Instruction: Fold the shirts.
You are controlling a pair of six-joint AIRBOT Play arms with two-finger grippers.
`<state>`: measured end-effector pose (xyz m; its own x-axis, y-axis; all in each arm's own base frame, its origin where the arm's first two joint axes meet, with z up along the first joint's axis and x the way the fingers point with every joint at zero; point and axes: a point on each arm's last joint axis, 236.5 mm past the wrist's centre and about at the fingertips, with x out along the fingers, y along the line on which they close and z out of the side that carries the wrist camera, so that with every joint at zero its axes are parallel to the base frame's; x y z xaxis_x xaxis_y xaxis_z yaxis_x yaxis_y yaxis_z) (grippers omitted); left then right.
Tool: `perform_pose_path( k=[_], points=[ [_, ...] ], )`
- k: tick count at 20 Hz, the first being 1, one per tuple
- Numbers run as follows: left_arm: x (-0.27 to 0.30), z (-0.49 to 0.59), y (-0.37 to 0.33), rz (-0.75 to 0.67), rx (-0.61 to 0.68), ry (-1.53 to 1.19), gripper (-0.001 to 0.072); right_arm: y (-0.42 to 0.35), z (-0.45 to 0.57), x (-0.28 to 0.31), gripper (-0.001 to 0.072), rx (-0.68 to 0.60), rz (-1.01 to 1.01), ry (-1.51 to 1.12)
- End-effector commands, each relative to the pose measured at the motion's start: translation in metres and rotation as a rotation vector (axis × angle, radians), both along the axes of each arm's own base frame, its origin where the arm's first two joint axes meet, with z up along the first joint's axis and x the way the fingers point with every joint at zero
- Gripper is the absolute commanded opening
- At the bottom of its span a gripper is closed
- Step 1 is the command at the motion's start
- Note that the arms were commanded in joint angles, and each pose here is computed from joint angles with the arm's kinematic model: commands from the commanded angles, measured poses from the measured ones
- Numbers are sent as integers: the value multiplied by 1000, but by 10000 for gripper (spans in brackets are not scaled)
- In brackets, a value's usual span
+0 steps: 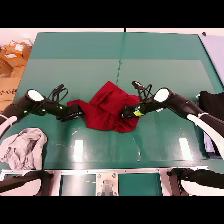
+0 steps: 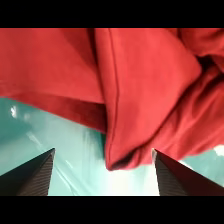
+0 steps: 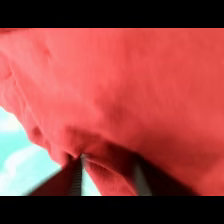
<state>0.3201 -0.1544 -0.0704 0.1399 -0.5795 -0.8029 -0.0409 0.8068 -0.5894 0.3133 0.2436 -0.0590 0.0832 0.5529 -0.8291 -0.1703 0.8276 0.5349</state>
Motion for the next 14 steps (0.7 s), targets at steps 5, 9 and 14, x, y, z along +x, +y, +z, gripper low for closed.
perform_pose_path(
  k=[5, 9, 14],
  points=[
    [14, 3, 8, 25, 7, -47, 712, -10, 5, 8, 12, 6, -16, 22],
    [46, 37, 44, 25, 58, -122, 712, -52, 46, 28, 13, 31, -95, -51],
    [59, 36, 81, 78, 128, -147, 712, -54, 52, 30, 501, 24, -43, -111]
  ],
)
